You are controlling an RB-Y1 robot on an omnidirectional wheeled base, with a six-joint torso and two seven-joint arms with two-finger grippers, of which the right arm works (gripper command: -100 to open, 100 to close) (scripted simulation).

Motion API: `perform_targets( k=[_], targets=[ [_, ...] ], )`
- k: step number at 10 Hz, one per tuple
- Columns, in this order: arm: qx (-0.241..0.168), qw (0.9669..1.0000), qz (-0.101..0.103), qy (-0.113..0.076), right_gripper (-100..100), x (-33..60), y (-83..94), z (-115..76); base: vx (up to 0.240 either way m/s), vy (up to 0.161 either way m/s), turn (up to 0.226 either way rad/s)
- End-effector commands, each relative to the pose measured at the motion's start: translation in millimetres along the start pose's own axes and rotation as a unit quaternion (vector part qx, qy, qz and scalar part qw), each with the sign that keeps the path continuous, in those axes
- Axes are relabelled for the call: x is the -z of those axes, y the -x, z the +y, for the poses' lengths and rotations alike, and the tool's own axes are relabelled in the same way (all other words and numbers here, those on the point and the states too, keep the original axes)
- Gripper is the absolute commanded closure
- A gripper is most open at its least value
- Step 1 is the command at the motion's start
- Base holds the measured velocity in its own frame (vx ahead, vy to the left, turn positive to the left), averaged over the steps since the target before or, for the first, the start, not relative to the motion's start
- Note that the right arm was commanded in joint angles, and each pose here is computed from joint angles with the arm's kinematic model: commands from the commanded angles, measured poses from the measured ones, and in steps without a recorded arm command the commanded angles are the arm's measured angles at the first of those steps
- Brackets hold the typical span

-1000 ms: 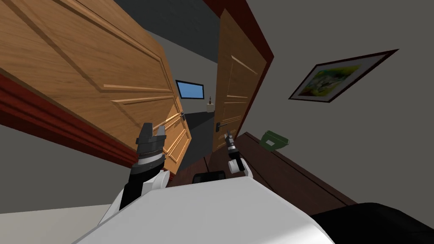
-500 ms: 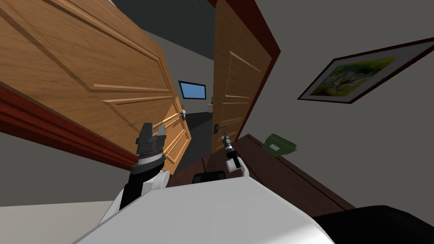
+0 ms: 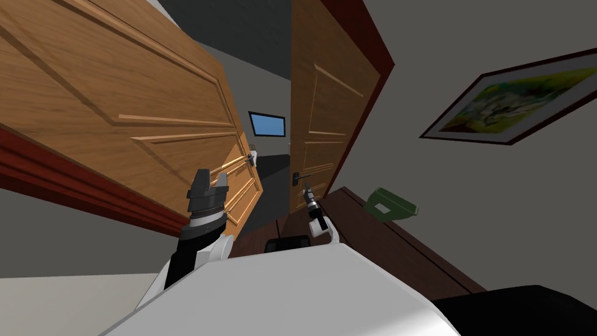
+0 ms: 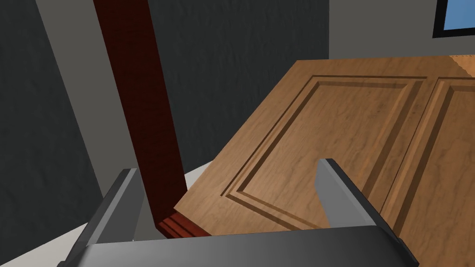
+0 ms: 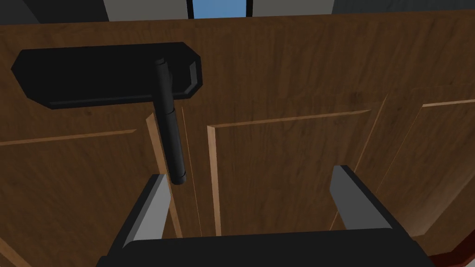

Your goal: Push the door open

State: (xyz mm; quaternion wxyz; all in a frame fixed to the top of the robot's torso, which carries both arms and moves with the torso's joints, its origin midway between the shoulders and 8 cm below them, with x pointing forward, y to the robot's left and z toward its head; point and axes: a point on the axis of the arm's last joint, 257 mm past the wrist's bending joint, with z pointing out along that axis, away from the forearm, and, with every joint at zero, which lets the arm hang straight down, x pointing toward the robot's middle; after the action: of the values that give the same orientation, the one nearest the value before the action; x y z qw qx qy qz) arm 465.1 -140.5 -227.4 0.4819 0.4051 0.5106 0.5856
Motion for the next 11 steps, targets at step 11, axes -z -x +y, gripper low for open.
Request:
perform_targets(
  k=[11],
  targets=[
    [-0.008,0.997,0.031,-0.071,-100,-12.8,-31.2,-64.5,0.058,-0.131,0.077]
  ],
)
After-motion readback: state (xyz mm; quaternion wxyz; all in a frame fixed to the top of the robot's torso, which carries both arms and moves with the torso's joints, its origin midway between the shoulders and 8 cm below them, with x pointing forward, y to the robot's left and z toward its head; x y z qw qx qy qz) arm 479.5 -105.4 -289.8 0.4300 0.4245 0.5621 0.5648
